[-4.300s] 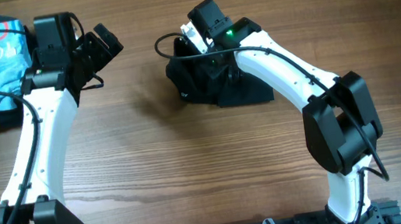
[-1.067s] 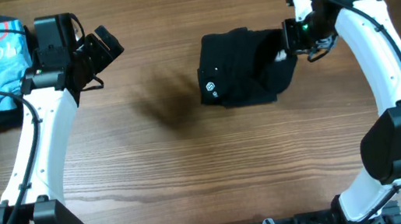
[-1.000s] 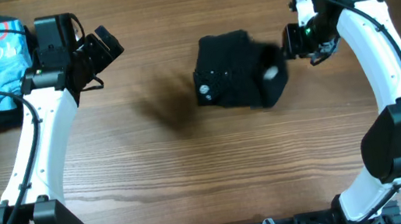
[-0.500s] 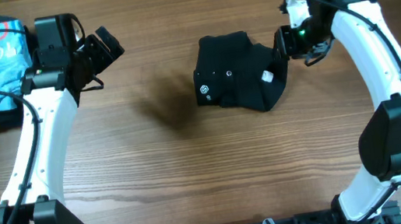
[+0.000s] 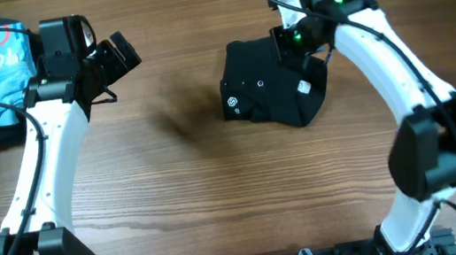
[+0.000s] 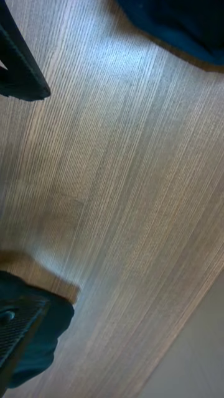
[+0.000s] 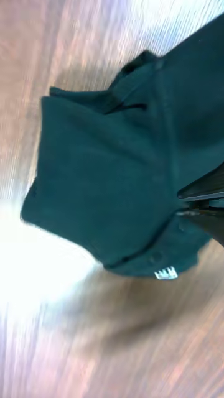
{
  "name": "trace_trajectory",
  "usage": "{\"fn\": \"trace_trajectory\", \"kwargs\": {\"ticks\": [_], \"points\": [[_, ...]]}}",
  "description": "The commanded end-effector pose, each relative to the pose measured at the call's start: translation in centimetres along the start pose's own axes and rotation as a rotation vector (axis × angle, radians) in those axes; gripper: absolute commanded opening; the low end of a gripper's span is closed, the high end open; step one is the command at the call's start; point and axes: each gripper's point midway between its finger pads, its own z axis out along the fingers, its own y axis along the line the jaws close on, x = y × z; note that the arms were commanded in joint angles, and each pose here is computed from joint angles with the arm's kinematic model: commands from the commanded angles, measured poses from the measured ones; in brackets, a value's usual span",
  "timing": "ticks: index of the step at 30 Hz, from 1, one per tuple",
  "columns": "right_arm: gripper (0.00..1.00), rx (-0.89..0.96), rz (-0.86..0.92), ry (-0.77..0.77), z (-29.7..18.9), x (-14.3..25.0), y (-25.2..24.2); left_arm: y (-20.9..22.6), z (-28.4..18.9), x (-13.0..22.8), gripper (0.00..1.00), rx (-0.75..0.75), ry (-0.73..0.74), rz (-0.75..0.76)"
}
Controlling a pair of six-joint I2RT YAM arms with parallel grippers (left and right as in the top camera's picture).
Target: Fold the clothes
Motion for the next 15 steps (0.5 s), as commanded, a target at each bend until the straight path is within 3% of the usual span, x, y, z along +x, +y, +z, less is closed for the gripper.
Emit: {"fn": "trace_trajectory", "kwargs": {"ticks": [1,8,15], "points": [[0.04,0.058,0.083,0.104,4.5,1.8,-2.9,0.1,-0.7,-1.0,1.0,-0.005,-0.033,0.02],[0.04,0.114,0.184,0.222,8.6,4.6,-6.9,0.1,-0.7,-1.0,1.0,-0.005,-0.033,0.02],[0.04,0.064,0.168,0.214,8.4,4.3,-7.1,0.1,-0.7,-1.0,1.0,-0.005,-0.033,0.021]]}}
